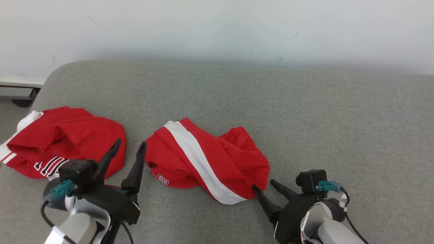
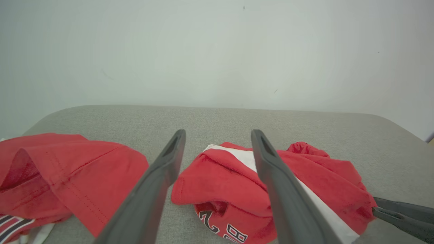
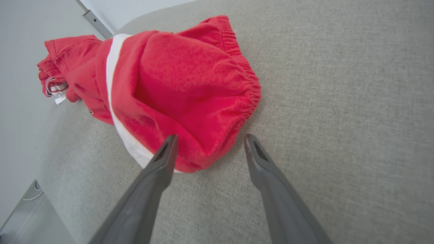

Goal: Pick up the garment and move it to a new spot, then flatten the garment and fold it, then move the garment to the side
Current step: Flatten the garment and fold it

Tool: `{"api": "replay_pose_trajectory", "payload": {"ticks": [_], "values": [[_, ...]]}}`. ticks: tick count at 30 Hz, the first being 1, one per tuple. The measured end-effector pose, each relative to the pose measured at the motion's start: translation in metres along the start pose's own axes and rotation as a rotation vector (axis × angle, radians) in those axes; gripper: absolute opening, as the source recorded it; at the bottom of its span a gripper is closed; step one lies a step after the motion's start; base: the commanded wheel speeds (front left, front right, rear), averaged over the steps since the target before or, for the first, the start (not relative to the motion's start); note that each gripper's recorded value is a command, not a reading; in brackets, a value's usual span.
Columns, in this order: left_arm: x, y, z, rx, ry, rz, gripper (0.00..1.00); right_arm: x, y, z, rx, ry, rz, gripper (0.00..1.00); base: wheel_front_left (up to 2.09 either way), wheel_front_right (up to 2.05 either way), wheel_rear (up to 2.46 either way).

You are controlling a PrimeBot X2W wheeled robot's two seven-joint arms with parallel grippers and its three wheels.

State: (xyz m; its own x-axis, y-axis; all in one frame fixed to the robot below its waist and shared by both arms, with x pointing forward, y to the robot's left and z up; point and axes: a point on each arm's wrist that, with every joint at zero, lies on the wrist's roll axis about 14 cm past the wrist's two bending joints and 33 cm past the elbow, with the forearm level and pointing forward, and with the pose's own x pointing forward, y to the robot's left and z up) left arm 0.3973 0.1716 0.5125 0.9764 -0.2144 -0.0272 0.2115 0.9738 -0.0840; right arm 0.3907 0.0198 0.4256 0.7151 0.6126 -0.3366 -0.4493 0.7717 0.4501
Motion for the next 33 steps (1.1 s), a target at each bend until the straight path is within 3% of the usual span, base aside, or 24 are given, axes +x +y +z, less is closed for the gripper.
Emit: {"api": "replay_pose_trajectory", "payload": {"ticks": [1, 2, 3, 4, 5, 18, 23, 27, 33], "values": [[0.0, 0.0, 0.003, -0.001, -0.009, 0.001, 1.0, 0.001, 0.0, -0.002, -0.003, 0.012, 0.001, 1.0, 0.0, 0.0, 0.0], [-0.001, 0.001, 0.006, -0.004, -0.019, 0.009, 1.0, 0.003, 0.002, -0.004, -0.007, 0.023, 0.005, 0.79, 0.0, 0.0, 0.0], [-0.001, 0.002, 0.009, -0.006, -0.029, 0.013, 1.0, 0.005, 0.003, -0.004, -0.008, 0.028, 0.009, 0.34, 0.0, 0.0, 0.0], [-0.002, 0.003, 0.01, -0.008, -0.034, 0.017, 1.0, 0.007, 0.005, -0.005, -0.014, 0.04, 0.014, 0.07, 0.0, 0.0, 0.0], [-0.003, 0.004, 0.011, -0.011, -0.038, 0.021, 1.0, 0.009, 0.006, -0.005, -0.017, 0.046, 0.018, 0.0, 0.0, 0.0, 0.0], [-0.011, 0.01, 0.006, -0.029, -0.033, 0.053, 1.0, 0.014, 0.01, 0.005, 0.072, 0.015, 0.041, 0.0, 0.0, 0.0, 0.0], [-0.011, 0.008, 0.006, -0.035, -0.037, 0.051, 1.0, 0.009, 0.014, 0.031, 0.051, -0.057, 0.067, 0.0, 0.0, 0.0, 0.0], [-0.011, 0.002, 0.015, -0.034, -0.064, 0.033, 1.0, -0.011, -0.004, 0.071, -0.015, -0.166, 0.05, 0.0, 0.0, 0.0, 0.0], [-0.018, -0.006, 0.012, -0.032, -0.064, 0.025, 1.0, -0.038, -0.011, 0.082, -0.041, -0.209, 0.041, 0.0, 0.0, 0.0, 0.0]]}}
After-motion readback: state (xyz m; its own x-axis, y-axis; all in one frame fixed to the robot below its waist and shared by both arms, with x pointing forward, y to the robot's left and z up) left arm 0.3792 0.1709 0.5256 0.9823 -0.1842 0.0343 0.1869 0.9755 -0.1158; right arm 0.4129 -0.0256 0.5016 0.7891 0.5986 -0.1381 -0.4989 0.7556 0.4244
